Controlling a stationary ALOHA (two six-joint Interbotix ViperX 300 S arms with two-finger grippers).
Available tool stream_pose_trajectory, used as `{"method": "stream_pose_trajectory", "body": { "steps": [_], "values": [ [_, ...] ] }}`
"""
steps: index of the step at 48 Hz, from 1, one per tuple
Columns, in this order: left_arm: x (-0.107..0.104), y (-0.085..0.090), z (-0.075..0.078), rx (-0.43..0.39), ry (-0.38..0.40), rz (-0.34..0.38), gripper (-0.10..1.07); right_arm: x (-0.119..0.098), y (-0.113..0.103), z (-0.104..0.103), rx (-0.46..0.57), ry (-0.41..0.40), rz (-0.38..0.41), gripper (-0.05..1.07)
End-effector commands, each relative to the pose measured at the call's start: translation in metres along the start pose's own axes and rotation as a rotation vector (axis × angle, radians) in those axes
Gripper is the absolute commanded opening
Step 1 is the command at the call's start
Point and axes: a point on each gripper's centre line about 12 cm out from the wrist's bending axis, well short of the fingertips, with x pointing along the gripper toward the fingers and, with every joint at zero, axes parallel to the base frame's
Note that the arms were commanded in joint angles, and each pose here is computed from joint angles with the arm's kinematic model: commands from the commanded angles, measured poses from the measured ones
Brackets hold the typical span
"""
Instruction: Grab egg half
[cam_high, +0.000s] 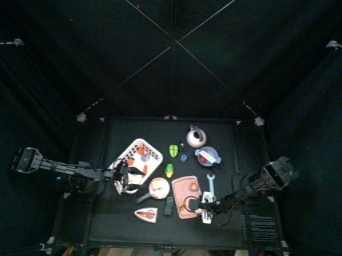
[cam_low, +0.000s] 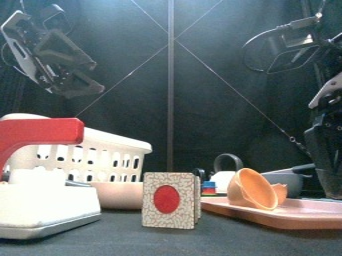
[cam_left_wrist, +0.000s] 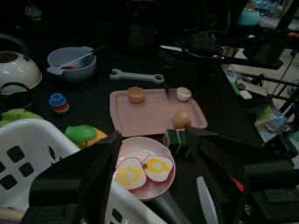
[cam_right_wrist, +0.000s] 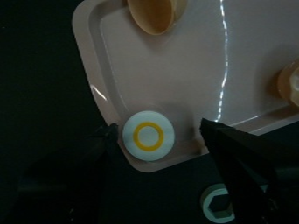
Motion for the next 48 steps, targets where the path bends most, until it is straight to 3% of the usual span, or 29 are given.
{"method": "stream_pose_trajectory", "body": {
  "steps": [1,48],
  "values": [
    [0.001,-0.0003,0.0053,0.0,-0.018,0.0,0.94,-0.0047,0.0011,0.0051,0.009,-0.019,0.013,1.03],
    [0.0003,0.0005,0.003,-0.002,-0.013,0.003,0.94,-0.0034,0.0002,0.0027,0.018,-0.006,0.007,1.03]
  ]
}}
